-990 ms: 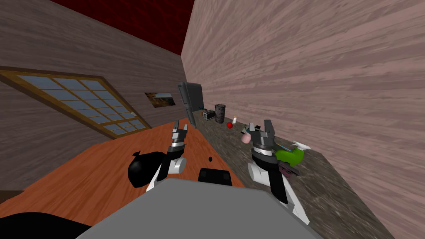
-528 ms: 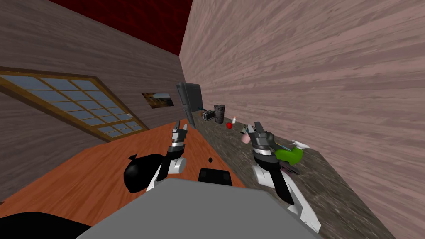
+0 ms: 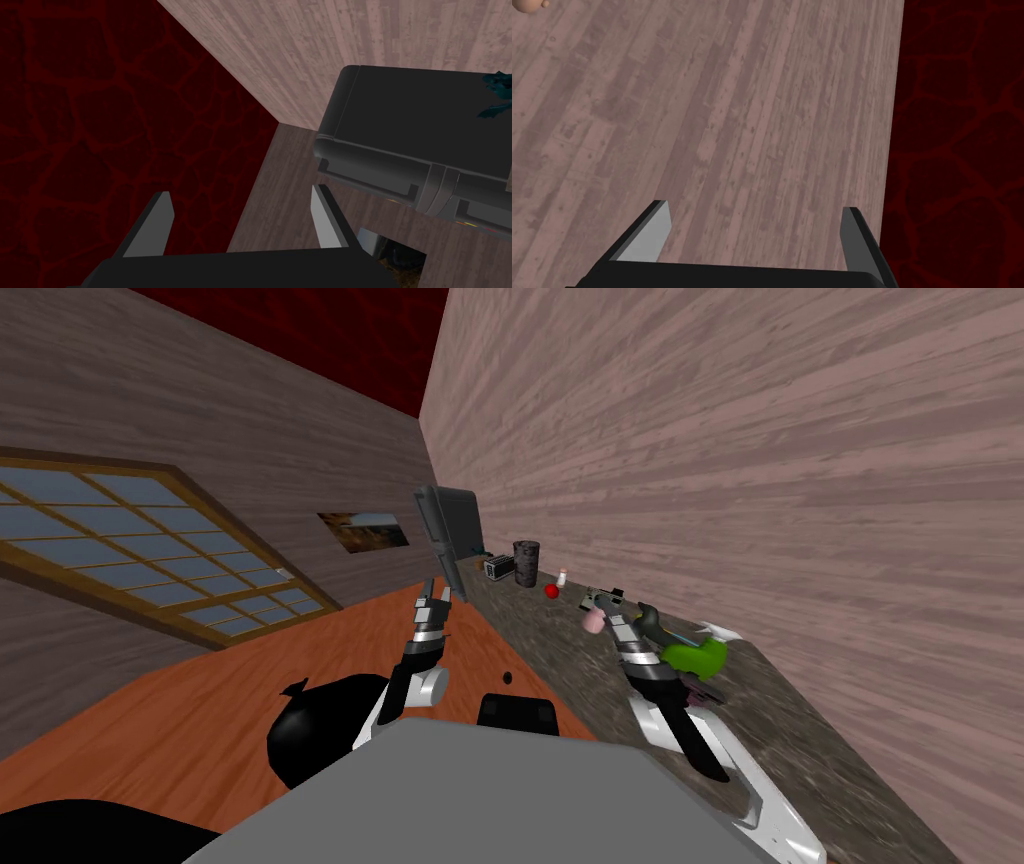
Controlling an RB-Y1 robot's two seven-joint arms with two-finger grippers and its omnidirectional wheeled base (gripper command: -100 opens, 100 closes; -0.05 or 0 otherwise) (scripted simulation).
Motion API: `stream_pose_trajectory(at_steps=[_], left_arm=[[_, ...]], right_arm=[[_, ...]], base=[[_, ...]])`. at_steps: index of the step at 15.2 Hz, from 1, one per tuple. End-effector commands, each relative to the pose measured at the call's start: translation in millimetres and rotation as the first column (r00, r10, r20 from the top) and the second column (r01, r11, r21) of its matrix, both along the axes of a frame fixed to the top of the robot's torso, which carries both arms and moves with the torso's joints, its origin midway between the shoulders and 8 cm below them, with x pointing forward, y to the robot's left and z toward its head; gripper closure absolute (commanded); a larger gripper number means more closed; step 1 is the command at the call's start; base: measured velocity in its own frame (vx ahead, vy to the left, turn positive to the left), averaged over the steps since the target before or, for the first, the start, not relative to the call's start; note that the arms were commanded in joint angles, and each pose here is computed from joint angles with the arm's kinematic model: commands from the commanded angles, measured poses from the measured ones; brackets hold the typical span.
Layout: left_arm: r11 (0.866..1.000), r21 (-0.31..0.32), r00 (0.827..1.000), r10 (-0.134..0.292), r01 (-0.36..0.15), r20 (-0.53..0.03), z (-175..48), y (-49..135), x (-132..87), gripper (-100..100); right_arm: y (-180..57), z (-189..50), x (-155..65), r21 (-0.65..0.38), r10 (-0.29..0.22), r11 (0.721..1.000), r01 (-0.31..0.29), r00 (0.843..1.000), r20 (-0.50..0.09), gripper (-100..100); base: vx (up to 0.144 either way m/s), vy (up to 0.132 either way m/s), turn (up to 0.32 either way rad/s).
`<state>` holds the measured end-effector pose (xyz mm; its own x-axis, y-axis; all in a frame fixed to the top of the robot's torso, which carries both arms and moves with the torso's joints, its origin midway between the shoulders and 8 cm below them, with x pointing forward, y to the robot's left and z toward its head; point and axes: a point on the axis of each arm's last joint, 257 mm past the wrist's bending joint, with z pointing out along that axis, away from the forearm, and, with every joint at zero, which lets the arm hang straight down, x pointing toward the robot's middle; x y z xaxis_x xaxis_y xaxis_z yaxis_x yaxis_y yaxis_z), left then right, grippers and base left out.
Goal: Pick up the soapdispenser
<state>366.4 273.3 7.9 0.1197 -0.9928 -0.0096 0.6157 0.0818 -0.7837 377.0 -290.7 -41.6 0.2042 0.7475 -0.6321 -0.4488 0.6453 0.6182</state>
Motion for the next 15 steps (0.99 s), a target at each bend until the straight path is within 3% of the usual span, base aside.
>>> stream_pose_trajectory(at_steps=[1,4,8,9,15], left_arm=[[1.0,0.0,1.0,0.0,0.0,0.0,0,0.0,0,0],[1.0,0.0,1.0,0.0,0.0,0.0,0,0.0,0,0],[1.0,0.0,1.0,0.0,0.0,0.0,0,0.0,0,0],[1.0,0.0,1.0,0.0,0.0,0.0,0,0.0,0,0],[1.0,0.0,1.0,0.0,0.0,0.0,0,0.0,0,0]], right_arm=[[-10,-14,5,-0.08,-0.047,0.996,0.043,0.998,-0.038,-100],[-34,-40,11,-0.23,-0.136,0.967,0.111,0.986,-0.096,-100],[-70,-71,16,-0.4,-0.252,0.9,0.174,0.956,-0.151,-100],[-70,-71,16,-0.4,-0.252,0.9,0.174,0.956,-0.151,-100],[-127,-113,17,-0.587,-0.405,0.779,0.219,0.891,-0.205,-100]], base=[[0.038,0.062,-0.056],[0.043,0.069,-0.11],[0.054,0.086,-0.08],[0.038,0.063,-0.024],[0.047,0.061,-0.002]])
